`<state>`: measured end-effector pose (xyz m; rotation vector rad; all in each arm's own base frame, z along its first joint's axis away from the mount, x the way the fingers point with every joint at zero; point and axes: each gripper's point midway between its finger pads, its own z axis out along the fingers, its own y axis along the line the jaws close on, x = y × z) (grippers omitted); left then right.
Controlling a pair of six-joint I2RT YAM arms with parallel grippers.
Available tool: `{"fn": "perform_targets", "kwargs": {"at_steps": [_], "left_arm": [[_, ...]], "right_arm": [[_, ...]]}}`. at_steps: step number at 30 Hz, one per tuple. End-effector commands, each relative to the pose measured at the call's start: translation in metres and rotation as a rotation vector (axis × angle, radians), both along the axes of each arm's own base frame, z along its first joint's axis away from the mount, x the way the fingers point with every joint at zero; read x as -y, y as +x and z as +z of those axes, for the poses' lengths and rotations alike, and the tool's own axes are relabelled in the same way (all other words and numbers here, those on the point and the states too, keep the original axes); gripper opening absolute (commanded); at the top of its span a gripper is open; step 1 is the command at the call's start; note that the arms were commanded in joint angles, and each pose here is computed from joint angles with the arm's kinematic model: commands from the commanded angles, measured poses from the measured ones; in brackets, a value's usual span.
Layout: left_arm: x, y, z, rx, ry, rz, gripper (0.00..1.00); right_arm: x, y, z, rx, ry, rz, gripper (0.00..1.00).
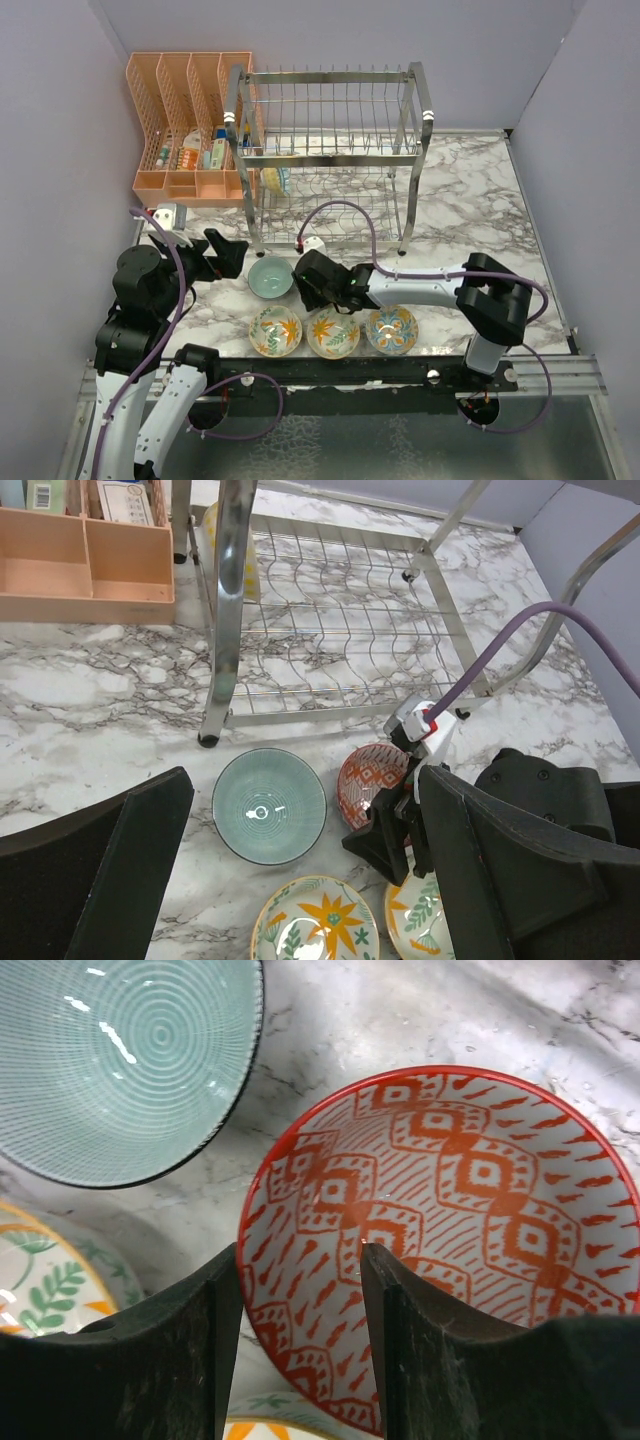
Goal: Load the bowls into the dish rack
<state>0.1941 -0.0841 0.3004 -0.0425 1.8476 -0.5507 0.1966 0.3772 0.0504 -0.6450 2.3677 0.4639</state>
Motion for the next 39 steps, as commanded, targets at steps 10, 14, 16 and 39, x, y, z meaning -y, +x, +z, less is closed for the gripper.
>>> {"fn": "perform_targets", "kwargs": {"at_steps": [10,14,16,39], "left_arm": [[-0.004,0.0,0.004,0.016,0.006,0.019,0.99],[-0.004,0.0,0.005,0.018,0.008,0.018,0.99],[-0.004,-0.001,0.006,0.019,0.011,0.02,0.99],[-0.002,0.004,0.009,0.027,0.002,0.012,0.99]], "right_arm": [[0.013,0.012,-0.005,0.083,-0.133,-0.018,0.11],[0.012,0.013,0.007,0.097,-0.112,-0.031,0.01],[0.011,0.012,0.018,0.102,-0.088,-0.027,0.01],[-0.037,-0.038,0.146,0.121,0.466,0.265,0.01]]}}
